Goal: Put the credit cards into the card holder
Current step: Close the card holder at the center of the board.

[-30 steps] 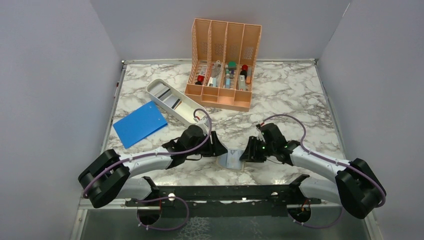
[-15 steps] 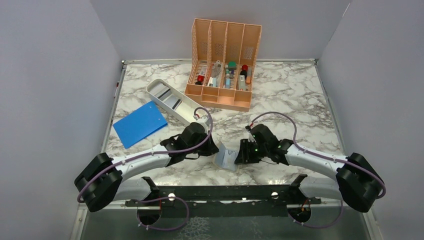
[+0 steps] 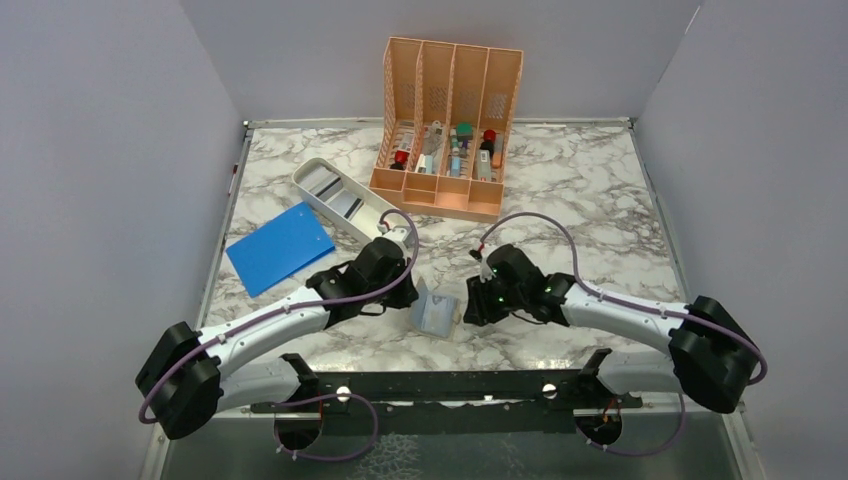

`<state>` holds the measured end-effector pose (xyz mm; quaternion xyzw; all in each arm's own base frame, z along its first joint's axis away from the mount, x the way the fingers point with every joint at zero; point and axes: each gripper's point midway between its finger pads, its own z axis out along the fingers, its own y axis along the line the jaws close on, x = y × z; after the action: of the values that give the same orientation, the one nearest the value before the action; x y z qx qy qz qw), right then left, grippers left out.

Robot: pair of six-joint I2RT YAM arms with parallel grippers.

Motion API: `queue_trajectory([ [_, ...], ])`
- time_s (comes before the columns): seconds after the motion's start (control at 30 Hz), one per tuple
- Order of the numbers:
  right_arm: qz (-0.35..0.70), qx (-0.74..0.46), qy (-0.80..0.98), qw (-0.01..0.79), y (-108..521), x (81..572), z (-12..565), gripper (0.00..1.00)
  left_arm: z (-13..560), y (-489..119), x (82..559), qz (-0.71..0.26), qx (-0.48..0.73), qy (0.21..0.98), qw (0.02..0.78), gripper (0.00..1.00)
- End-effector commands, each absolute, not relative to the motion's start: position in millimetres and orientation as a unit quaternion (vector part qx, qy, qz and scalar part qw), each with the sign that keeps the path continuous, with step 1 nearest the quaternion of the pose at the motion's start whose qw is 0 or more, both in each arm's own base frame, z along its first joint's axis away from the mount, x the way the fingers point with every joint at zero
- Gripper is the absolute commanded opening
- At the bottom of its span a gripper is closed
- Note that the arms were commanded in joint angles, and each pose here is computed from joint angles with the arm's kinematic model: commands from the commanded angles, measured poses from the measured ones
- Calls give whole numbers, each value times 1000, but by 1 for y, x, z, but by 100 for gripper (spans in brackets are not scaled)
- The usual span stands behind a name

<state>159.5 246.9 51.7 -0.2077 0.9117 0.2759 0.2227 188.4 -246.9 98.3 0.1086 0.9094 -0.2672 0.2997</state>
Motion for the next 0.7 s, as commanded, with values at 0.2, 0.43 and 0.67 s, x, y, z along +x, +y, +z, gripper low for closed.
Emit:
queue_trajectory([
  [0.2,257,-290,878,282,285,184,50,37,99,-232,197,-259,112,914,293,0],
  [0.43,268,-321,865,277,305,180,48,39,99,-229,199,-259,110,914,292,0],
  [0.67,229,-333,871,279,308,191,30,40,99,-231,199,-263,108,913,292,0],
])
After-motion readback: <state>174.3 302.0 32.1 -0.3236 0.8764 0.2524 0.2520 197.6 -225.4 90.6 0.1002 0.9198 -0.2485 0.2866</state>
